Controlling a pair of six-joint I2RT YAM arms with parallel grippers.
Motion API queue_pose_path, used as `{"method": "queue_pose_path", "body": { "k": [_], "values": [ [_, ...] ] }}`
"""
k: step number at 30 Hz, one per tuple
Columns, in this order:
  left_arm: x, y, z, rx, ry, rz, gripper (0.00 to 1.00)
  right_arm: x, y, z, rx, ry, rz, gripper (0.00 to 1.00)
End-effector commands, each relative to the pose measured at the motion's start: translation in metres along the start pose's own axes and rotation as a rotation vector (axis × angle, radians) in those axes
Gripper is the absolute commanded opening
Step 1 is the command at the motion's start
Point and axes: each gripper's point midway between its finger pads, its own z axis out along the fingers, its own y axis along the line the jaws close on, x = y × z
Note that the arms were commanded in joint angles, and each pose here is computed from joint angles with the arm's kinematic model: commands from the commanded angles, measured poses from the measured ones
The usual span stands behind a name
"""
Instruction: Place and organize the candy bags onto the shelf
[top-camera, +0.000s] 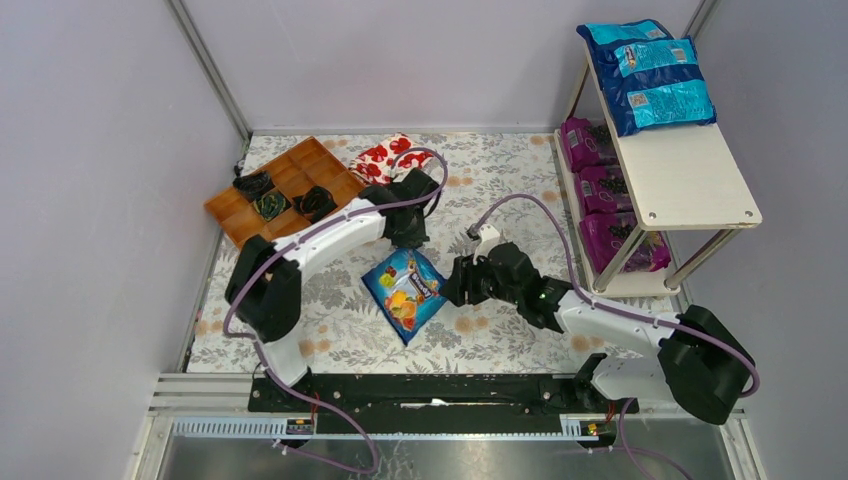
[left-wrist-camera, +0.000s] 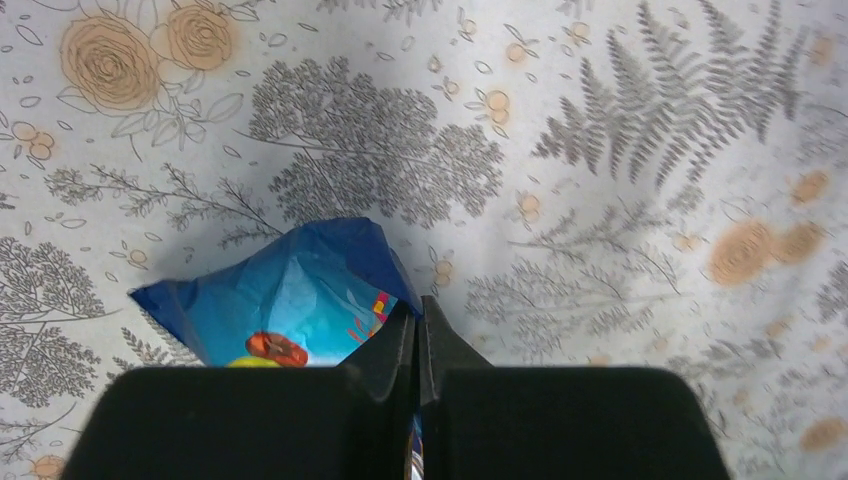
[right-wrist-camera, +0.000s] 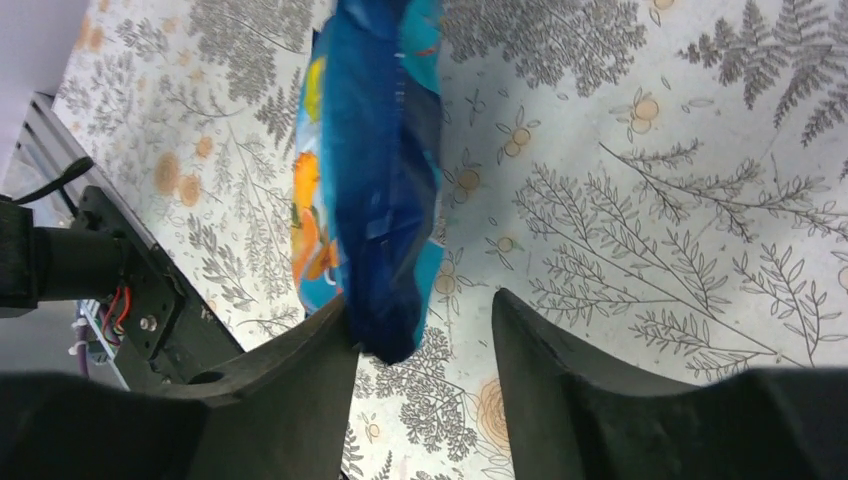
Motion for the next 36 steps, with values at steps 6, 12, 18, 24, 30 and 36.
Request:
{"method": "queue_pose_path", "body": {
  "k": [6,12,18,24,30,36],
  "values": [
    [-0.012,-0.03,-0.058,0.206,-0.118,-0.008,0.0,-0.035,0.033,0.002,-0.024,0.035,0.12,0.9],
    [-0.019,-0.037,-0.072,0.249,-0.14,0.0,0.0,-0.053,0.049,0.006,-0.02,0.099,0.129,0.95],
    [-0.021,-0.043,-0.077,0.275,-0.143,-0.004,0.0,-0.048,0.05,0.032,0.024,0.113,0.206,0.85],
    [-0.027,-0.045,-0.083,0.286,-0.163,0.005,0.0,-0.038,0.041,0.051,0.1,0.082,0.23,0.75],
    [-0.025,-0.046,-0.083,0.303,-0.159,0.006,0.0,-0.037,0.041,0.061,0.107,0.081,0.238,0.65],
    [-0.028,-0.044,-0.091,0.309,-0.184,0.009,0.04,-0.031,0.027,0.054,0.162,0.073,0.226,0.48]
  ]
}}
